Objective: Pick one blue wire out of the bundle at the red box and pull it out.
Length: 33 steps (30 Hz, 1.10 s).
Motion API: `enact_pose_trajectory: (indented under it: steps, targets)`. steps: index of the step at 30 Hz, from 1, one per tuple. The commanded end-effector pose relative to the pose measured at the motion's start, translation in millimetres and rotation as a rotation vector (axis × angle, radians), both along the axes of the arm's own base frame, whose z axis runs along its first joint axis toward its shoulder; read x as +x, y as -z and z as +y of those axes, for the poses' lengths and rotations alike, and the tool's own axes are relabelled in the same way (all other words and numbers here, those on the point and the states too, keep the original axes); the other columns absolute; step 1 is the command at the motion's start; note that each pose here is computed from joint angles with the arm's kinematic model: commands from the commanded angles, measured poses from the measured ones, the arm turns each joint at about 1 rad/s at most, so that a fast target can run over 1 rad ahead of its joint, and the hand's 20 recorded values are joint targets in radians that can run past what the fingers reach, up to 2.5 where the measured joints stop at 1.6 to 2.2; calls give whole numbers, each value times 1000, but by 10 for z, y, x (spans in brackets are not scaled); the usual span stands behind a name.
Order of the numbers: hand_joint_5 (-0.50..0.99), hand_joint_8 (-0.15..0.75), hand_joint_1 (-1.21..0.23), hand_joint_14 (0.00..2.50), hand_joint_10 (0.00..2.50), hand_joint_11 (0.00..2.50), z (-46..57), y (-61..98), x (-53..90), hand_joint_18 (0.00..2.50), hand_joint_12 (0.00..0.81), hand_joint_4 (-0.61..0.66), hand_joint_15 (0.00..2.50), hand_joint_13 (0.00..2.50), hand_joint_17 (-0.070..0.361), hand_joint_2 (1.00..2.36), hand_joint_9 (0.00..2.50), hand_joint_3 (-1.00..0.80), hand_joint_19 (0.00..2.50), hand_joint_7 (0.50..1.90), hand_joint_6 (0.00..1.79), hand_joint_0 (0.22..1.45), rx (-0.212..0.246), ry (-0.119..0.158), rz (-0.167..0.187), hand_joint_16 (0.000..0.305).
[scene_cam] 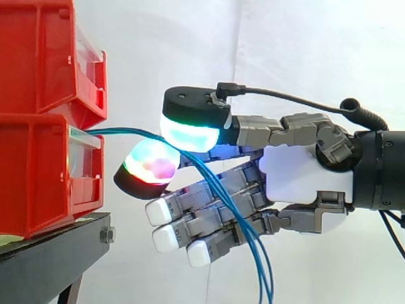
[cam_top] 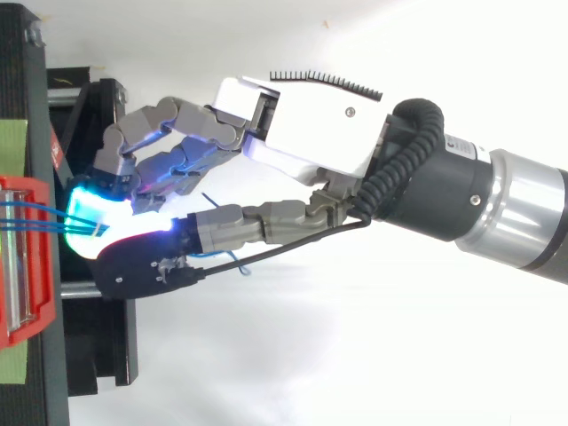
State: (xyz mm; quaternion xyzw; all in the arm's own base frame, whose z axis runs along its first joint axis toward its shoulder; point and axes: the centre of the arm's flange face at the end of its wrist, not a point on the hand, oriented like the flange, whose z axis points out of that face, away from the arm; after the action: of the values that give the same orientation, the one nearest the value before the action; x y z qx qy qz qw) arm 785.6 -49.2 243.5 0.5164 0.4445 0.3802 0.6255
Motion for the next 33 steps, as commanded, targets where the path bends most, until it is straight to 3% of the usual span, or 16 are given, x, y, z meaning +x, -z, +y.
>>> enact_pose_trajectory:
  steps: [1,11,14,16,18,19,22,23,25,27,33]
  targets:
    - [-136,437,-682,9,6,641,-16,-5,2,873,453,211,386,865,125,1012,960,-118,474,906,939,606,3,-6,0,55]
    - [-153,412,-779,11,9,687,-25,-18,-5,880,435,151,413,864,116,1016,942,-107,494,897,954,631,11,-10,6,52]
    - [-154,408,-781,11,10,691,-24,-74,-41,879,434,149,416,868,115,1015,942,-119,496,894,956,634,18,-18,25,51]
    - [-155,407,-781,11,9,694,-40,-232,-141,879,432,155,416,871,115,1016,943,-119,497,898,956,634,12,-30,69,51]
    - [-156,407,-781,11,9,692,-71,-278,-193,878,432,155,418,869,115,1015,942,-127,497,900,956,636,14,-27,94,51]
    - [-156,405,-781,12,10,691,-78,-316,-254,874,430,156,418,867,114,1016,940,-132,500,913,955,639,8,-29,132,51]
    - [-161,404,-783,11,10,694,-99,-353,-321,864,421,153,418,865,110,1016,938,-162,509,969,952,660,4,-29,173,49]
    - [-161,404,-786,11,11,694,-115,-406,-387,863,422,152,419,863,110,1016,938,-164,510,975,952,663,-1,-33,208,49]
    - [-162,408,-793,13,11,698,-111,-444,-435,866,422,166,421,865,110,1015,940,-184,511,1002,950,671,-2,-44,235,49]
    - [-163,409,-796,14,11,697,-117,-504,-473,866,422,175,422,866,109,1015,941,-198,503,1002,950,675,-3,-55,247,49]
    - [-168,415,-829,13,12,709,-119,-588,-496,877,419,189,428,868,109,1013,933,-251,497,1047,947,701,-1,-57,241,49]
